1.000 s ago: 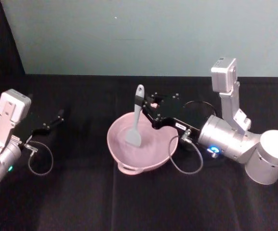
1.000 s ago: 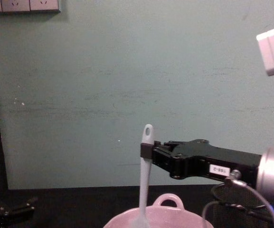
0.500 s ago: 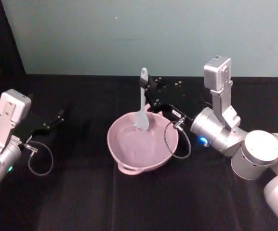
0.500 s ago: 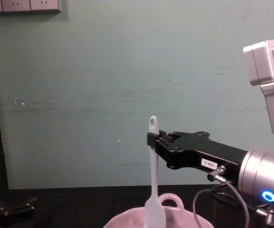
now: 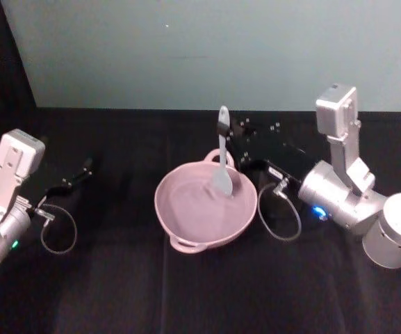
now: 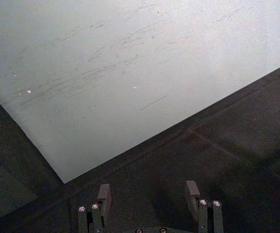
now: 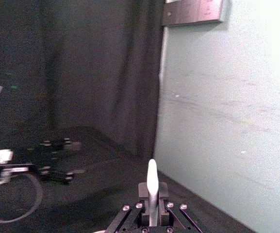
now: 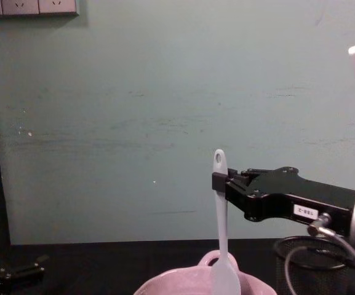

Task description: Use the one hand to pick up the spoon and stir the clear water in the bowl.

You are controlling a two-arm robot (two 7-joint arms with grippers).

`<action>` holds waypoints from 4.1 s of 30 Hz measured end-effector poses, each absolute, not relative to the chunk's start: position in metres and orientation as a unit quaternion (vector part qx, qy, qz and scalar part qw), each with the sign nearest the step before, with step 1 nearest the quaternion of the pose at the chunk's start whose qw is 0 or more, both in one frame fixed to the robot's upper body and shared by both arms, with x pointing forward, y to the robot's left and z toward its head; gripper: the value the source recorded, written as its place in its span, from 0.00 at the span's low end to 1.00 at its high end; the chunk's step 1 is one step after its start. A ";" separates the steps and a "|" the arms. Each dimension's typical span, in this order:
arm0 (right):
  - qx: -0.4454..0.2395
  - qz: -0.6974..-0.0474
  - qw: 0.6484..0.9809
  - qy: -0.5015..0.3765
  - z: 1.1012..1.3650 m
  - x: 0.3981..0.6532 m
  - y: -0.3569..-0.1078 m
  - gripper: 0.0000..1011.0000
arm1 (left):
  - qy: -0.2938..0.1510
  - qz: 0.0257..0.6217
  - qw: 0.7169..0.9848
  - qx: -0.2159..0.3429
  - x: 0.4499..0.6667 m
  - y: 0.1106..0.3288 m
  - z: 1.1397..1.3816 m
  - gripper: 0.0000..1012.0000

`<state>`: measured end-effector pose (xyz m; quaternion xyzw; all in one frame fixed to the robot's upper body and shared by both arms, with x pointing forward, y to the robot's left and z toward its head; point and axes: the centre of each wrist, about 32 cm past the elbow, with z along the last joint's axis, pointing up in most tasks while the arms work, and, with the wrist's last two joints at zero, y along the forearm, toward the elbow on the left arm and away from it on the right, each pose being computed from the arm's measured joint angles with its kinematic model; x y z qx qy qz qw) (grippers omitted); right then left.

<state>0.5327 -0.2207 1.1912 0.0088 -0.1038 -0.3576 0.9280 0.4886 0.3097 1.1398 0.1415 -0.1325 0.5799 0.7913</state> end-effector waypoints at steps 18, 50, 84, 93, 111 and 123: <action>0.050 -0.313 0.948 -0.038 1.180 0.521 -0.190 0.11 | -0.132 0.580 0.791 0.141 0.489 0.310 1.140 1.00; 0.034 -0.346 0.936 -0.061 1.191 0.503 -0.217 0.11 | -0.132 0.580 0.791 0.141 0.489 0.310 1.140 1.00; 0.047 -0.421 0.899 -0.114 1.173 0.525 -0.192 0.11 | -0.132 0.580 0.791 0.141 0.489 0.310 1.140 1.00; 0.034 -0.396 0.913 -0.098 1.185 0.510 -0.213 0.11 | -0.132 0.580 0.791 0.141 0.489 0.310 1.140 1.00; 0.066 -0.343 0.935 -0.061 1.178 0.496 -0.177 0.11 | -0.132 0.580 0.791 0.141 0.489 0.310 1.140 1.00; 0.057 -0.414 0.903 -0.101 1.170 0.523 -0.171 0.11 | -0.132 0.580 0.791 0.141 0.489 0.310 1.140 1.00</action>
